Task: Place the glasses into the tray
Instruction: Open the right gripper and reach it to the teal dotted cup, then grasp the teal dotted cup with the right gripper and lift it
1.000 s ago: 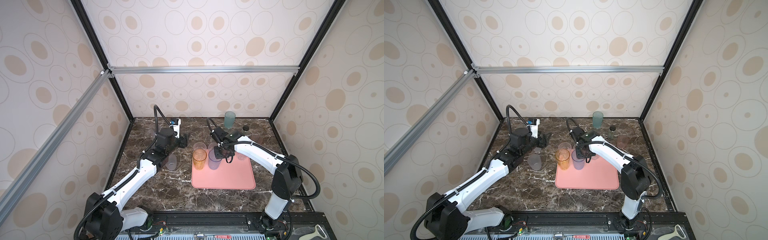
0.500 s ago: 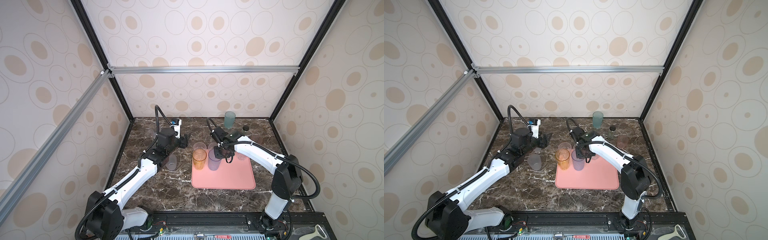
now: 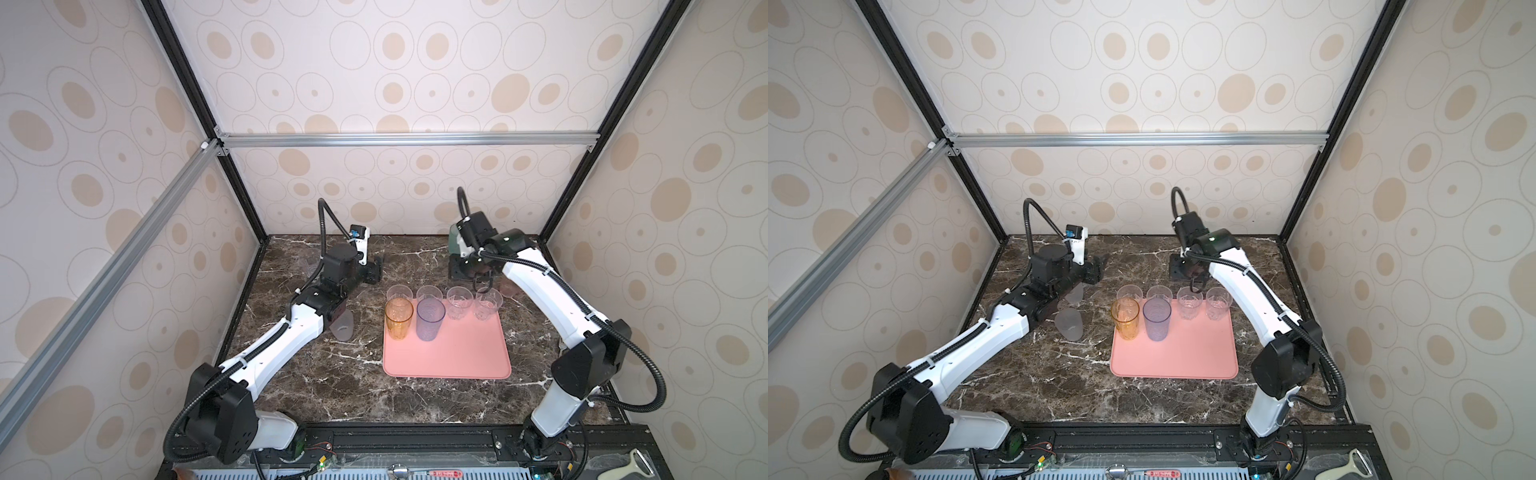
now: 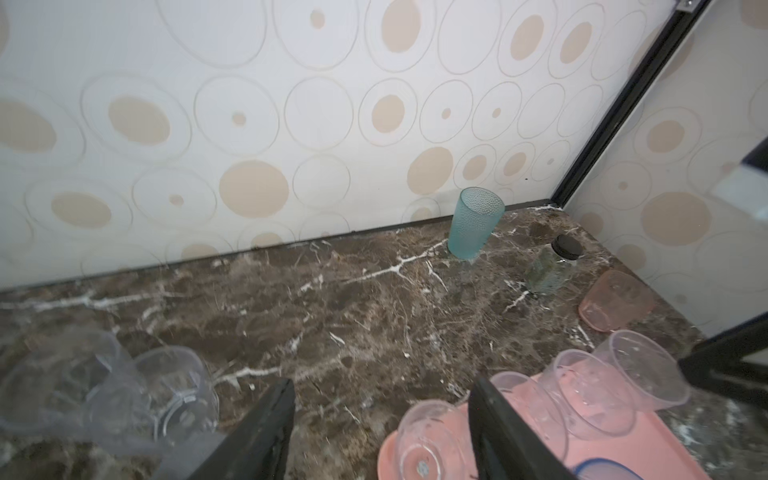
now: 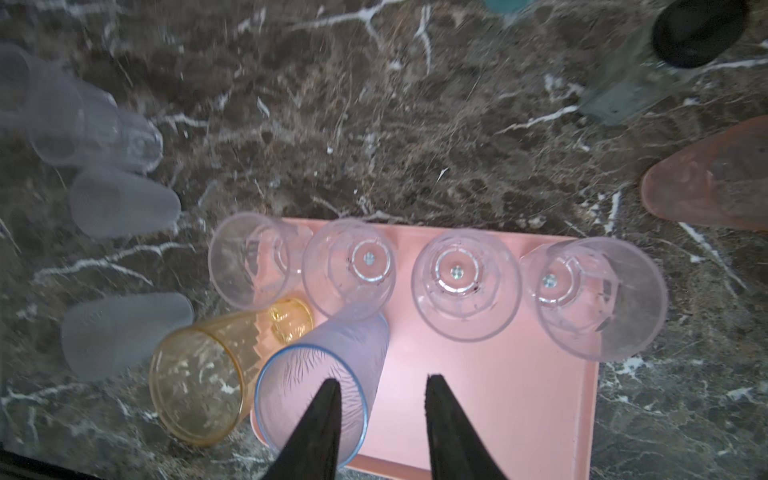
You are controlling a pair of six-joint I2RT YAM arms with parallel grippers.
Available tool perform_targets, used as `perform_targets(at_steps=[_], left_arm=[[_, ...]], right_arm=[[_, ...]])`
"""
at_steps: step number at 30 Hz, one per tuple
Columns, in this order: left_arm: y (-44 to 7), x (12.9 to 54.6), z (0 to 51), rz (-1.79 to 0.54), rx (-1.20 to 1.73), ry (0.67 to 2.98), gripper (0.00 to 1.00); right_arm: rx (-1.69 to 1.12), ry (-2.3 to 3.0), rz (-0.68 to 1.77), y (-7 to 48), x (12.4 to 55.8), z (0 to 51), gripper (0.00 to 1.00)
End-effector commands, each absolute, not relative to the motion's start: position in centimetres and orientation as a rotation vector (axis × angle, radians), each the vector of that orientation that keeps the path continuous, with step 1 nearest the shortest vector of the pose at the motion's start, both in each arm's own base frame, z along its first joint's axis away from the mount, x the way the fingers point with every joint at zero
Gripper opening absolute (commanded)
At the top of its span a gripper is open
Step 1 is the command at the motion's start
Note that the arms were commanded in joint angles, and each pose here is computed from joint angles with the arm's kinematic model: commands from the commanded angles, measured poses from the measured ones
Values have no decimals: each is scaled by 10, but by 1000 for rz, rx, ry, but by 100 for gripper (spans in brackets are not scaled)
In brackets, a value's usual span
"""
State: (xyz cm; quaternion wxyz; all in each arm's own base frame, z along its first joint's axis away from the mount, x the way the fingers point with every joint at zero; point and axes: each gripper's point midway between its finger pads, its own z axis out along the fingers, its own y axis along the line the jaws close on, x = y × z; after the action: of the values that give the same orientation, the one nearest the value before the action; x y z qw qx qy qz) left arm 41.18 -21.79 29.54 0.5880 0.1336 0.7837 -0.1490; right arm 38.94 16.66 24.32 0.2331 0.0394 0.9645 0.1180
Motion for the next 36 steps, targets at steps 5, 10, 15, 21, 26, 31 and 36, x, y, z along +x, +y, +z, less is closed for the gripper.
perform_targets(at_steps=[5,10,15,21,26,31,36], left_arm=[[-295,456,304,-207,583,1659,70],[-332,486,284,-194,644,1678,70],[-354,499,261,-164,694,1706,71],[-364,495,251,-163,742,1664,74],[-369,487,249,-198,763,1627,77],[-370,488,245,-211,759,1641,79],[-371,487,246,-216,757,1643,79]], right_arm=[[529,2459,422,117,471,236,37],[694,2370,404,90,527,223,37],[806,2373,378,73,567,191,37],[829,2345,396,68,604,175,40],[808,2337,414,70,619,163,40],[781,2347,435,75,632,147,41],[776,2342,469,79,645,135,41]])
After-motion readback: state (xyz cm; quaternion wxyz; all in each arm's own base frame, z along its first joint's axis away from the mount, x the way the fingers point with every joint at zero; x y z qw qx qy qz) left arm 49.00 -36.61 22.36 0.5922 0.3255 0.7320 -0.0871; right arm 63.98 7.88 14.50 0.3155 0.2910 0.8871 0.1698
